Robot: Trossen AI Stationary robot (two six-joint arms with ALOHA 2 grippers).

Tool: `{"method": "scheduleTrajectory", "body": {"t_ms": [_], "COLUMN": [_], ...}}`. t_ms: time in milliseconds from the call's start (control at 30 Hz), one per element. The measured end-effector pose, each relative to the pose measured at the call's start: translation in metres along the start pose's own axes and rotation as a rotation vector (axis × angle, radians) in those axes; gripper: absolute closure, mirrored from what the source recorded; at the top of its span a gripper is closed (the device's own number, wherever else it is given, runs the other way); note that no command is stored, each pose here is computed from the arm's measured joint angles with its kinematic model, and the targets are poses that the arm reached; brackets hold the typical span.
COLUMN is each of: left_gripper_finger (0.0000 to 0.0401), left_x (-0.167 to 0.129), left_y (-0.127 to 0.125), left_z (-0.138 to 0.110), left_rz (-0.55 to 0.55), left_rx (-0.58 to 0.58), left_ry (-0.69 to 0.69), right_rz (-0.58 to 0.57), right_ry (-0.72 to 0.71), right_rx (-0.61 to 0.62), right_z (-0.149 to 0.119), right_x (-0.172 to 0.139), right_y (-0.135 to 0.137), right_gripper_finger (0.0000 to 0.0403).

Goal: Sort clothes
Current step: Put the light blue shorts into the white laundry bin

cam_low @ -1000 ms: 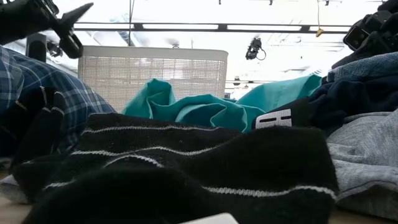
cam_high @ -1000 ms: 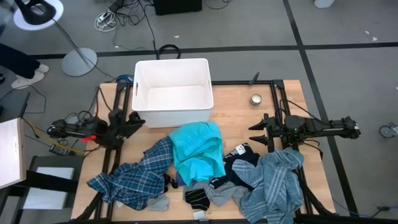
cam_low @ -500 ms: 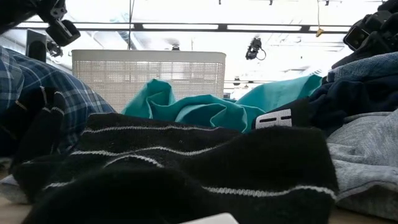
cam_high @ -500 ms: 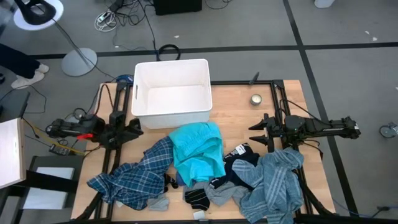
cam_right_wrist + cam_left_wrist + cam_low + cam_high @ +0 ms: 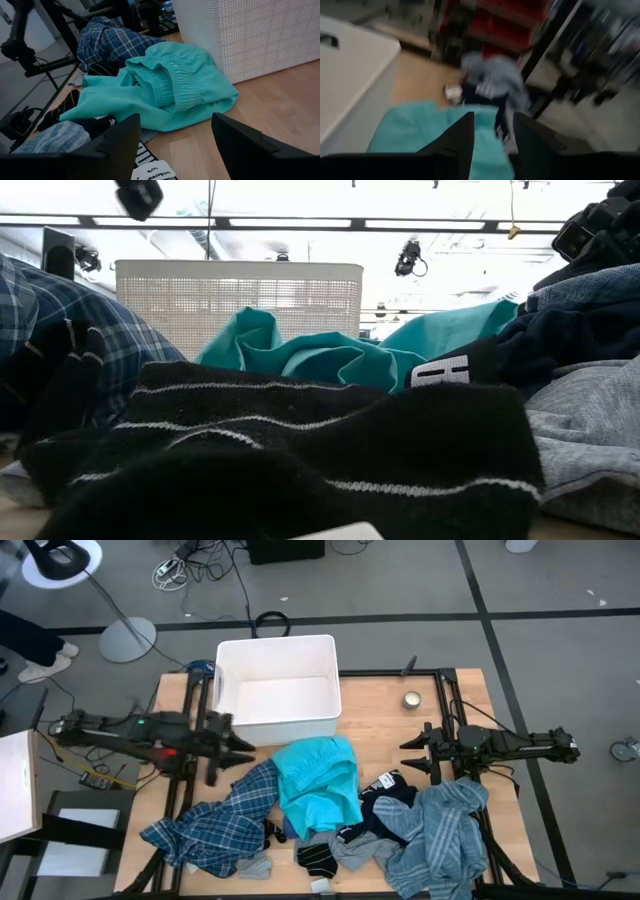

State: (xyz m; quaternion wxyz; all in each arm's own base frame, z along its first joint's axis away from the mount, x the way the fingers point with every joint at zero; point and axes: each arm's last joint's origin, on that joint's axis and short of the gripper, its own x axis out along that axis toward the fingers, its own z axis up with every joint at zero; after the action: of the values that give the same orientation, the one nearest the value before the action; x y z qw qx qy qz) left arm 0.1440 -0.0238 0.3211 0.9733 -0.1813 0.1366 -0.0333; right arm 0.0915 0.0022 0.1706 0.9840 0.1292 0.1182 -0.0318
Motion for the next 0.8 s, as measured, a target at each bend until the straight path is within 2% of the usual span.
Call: {"method": "scheduleTrajectory", "body": {"t_ms": [100,267,367,567,700,800], "left_gripper_finger": [0.0259,0.0259,0.0259,0.0259,0.0259,0.0259], "left_x": [0.033,0.083,0.112,0.160,0.178,0.192], "left_y": [-0.006,-0.011,-0.008,-0.002,0.002,0.006], "left_z": [0.002,-0.002,-0.015,-0.044,-0.063,-0.081], "left_rz": [0.036,0.081,0.141,0.208,0.304,0.333], "left_rx": [0.036,0.053,0.067,0.075,0.097,0.128], "left_ry": [0.127,0.258,0.336,0.402,0.426,0.476], "right_rz": [0.000,0.000,0.000,0.001,0.006,0.006], "right_ry": [0.000,0.000,0.000,-0.005,-0.018,-0.021], "right_rx": [0.000,0.000,0.000,0.000,0.002,0.002], "right_z": [0.000,0.000,0.000,0.000,0.002,0.002], "right_x": [0.000,0.000,0.000,0.000,0.000,0.000], "right_y": [0.000,0.000,0.000,0.000,0.001,0.001], "right_gripper_finger": [0.0156,0.0156,0.0156,0.0156,0.0156,0.0156]}}
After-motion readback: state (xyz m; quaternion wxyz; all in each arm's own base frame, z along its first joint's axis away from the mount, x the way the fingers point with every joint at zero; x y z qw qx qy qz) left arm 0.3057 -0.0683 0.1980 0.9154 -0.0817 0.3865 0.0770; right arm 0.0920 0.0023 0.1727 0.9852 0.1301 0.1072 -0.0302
